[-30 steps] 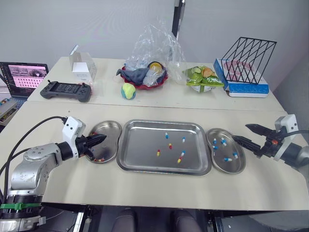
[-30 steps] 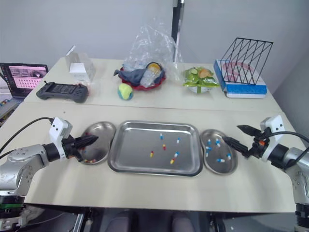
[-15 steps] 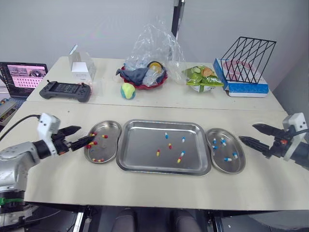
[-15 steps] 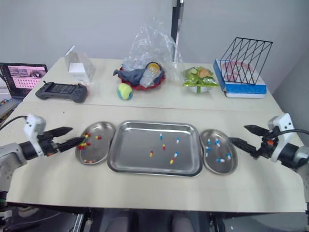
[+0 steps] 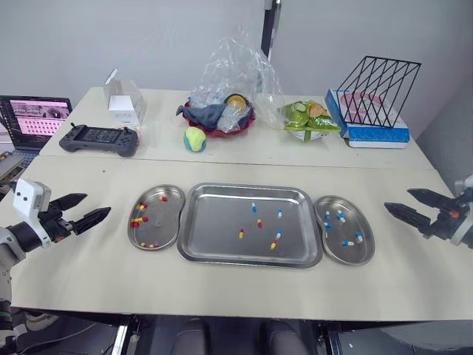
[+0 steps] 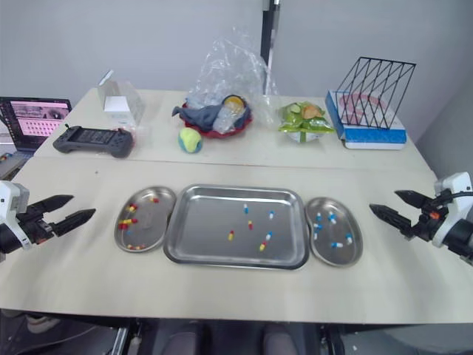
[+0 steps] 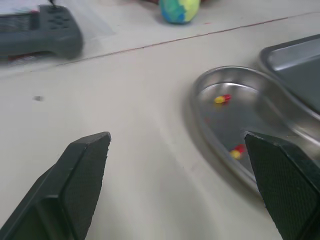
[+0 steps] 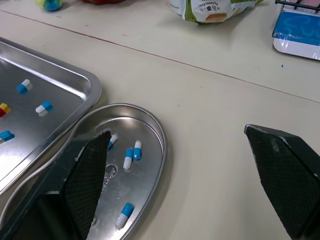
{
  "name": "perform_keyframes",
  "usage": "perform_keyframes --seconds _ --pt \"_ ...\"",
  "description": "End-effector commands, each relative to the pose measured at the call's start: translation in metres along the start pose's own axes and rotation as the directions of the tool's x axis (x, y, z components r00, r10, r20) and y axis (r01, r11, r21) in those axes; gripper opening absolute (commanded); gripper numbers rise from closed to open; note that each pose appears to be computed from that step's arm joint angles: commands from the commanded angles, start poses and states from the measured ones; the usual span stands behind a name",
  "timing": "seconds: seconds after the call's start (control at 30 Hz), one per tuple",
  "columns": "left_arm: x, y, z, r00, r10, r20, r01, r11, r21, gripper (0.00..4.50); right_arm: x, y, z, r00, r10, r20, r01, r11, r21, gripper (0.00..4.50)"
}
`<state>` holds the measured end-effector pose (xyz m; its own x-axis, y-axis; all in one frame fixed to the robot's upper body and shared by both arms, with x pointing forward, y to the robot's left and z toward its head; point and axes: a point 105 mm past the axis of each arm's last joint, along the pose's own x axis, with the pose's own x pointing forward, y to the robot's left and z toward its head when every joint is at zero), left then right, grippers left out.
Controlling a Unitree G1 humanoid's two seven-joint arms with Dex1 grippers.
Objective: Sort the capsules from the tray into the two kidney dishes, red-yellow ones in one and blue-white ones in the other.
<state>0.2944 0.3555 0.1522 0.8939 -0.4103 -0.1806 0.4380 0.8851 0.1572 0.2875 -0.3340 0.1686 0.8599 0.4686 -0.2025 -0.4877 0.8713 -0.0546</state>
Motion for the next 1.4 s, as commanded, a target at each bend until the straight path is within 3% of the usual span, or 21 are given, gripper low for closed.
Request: perform_keyframes --seconds 0.03,0.13,0.4,0.57,0.8,0.97,1.2,1.4 --pt "-0.004 0.002 0.011 1.0 -0.026 0.008 0.026 0.999 0.019 4.49 -0.003 -0.003 0.014 0.999 -0.01 0.034 0.012 0.998 -0.06 4.5" --pt "-0.007 -0.004 0.014 0.995 -0.101 0.009 0.101 0.993 -0.064 4.49 -0.004 -0.002 0.014 0.999 -0.008 0.034 0.01 0.997 -0.074 4.5" --pt "-0.005 -0.004 0.017 0.995 -0.101 0.016 0.101 0.993 -0.053 4.49 -0.002 0.001 0.015 0.999 0.018 0.026 -0.016 0.997 -0.073 4.5" --pt "-0.002 -0.018 0.027 0.98 -0.196 0.043 0.2 0.972 -0.123 4.49 -0.002 0.004 0.014 0.999 0.032 0.018 -0.031 0.996 -0.085 4.5" --pt "0.043 -0.087 0.061 0.913 -0.408 0.013 0.408 0.913 -0.024 4.49 -0.001 0.011 0.015 0.998 0.058 0.013 -0.057 0.994 -0.097 4.5" --pt "0.068 -0.13 0.077 0.888 -0.458 0.038 0.457 0.889 0.024 4.49 -0.001 0.012 0.014 0.998 0.061 0.003 -0.06 0.993 -0.104 4.5" --pt "0.08 -0.203 0.066 0.824 -0.567 0.012 0.567 0.823 -0.022 4.49 0.0 0.013 0.013 0.998 0.061 0.002 -0.06 0.993 -0.105 4.5" --pt "0.095 -0.234 0.045 0.862 -0.505 -0.037 0.504 0.863 -0.026 4.49 0.0 0.013 0.012 0.998 0.06 0.001 -0.059 0.993 -0.106 4.5"
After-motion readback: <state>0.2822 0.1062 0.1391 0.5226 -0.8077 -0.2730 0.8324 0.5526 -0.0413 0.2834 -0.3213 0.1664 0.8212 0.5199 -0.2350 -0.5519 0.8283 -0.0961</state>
